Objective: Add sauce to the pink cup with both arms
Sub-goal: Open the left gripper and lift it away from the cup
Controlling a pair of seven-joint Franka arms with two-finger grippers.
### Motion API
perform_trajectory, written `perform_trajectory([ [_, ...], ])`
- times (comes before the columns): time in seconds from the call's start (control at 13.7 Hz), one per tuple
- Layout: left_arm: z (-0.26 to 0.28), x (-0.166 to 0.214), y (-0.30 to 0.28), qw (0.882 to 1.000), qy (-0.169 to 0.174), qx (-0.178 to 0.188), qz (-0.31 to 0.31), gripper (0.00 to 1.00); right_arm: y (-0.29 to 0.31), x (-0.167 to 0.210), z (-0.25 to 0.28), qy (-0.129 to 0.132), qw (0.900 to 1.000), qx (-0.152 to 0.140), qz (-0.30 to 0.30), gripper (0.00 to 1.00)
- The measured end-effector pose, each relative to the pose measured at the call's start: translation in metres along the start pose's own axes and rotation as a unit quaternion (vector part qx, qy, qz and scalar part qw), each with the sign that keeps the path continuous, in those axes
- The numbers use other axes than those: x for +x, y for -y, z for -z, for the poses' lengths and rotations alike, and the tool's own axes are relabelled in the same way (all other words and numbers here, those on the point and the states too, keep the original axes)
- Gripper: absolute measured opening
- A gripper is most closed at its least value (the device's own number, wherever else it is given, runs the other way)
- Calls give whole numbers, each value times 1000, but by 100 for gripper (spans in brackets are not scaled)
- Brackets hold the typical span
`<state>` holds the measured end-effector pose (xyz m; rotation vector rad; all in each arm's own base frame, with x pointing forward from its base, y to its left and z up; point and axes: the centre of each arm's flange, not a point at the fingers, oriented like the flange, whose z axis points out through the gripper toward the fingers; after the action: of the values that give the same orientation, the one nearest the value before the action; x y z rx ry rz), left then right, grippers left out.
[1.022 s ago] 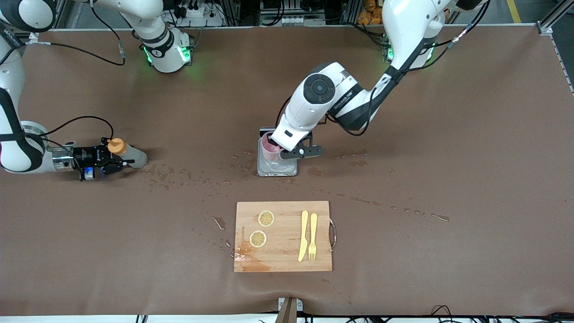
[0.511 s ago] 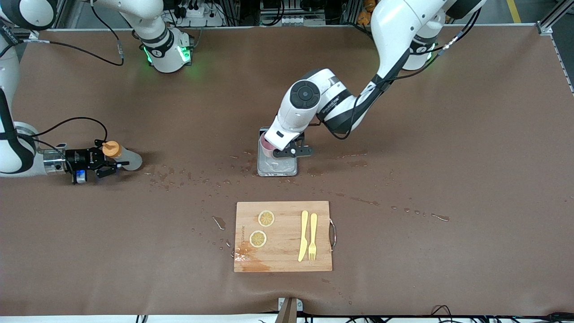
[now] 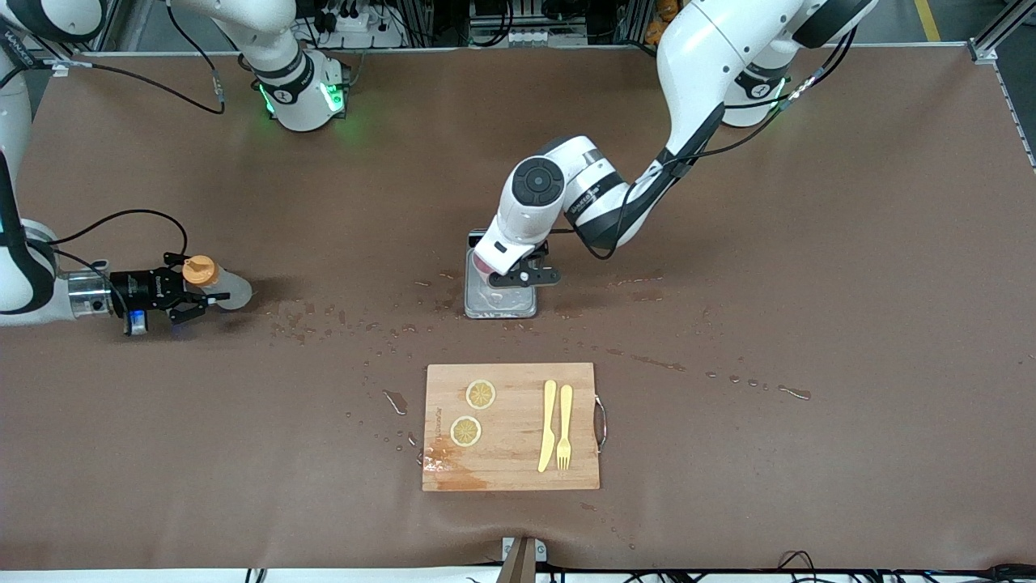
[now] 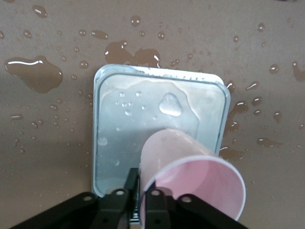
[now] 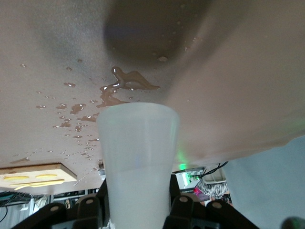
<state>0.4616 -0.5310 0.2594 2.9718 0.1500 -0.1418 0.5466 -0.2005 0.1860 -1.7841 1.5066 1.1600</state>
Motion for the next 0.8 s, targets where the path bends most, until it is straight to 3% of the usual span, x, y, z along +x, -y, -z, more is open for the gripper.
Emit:
perform_trajectory([
  [0.36, 29, 16, -2, 1000, -21, -17, 7, 71, 22, -67, 11, -74, 997, -30, -15, 49],
  [0.58, 80, 30, 4, 998, -47, -27, 16, 100, 30, -105, 15, -120, 992, -41, -24, 49],
  [0.8, 147, 53, 34, 997, -71, -15, 29, 100, 44, -151, 4, -158, 985, -47, -49, 49],
])
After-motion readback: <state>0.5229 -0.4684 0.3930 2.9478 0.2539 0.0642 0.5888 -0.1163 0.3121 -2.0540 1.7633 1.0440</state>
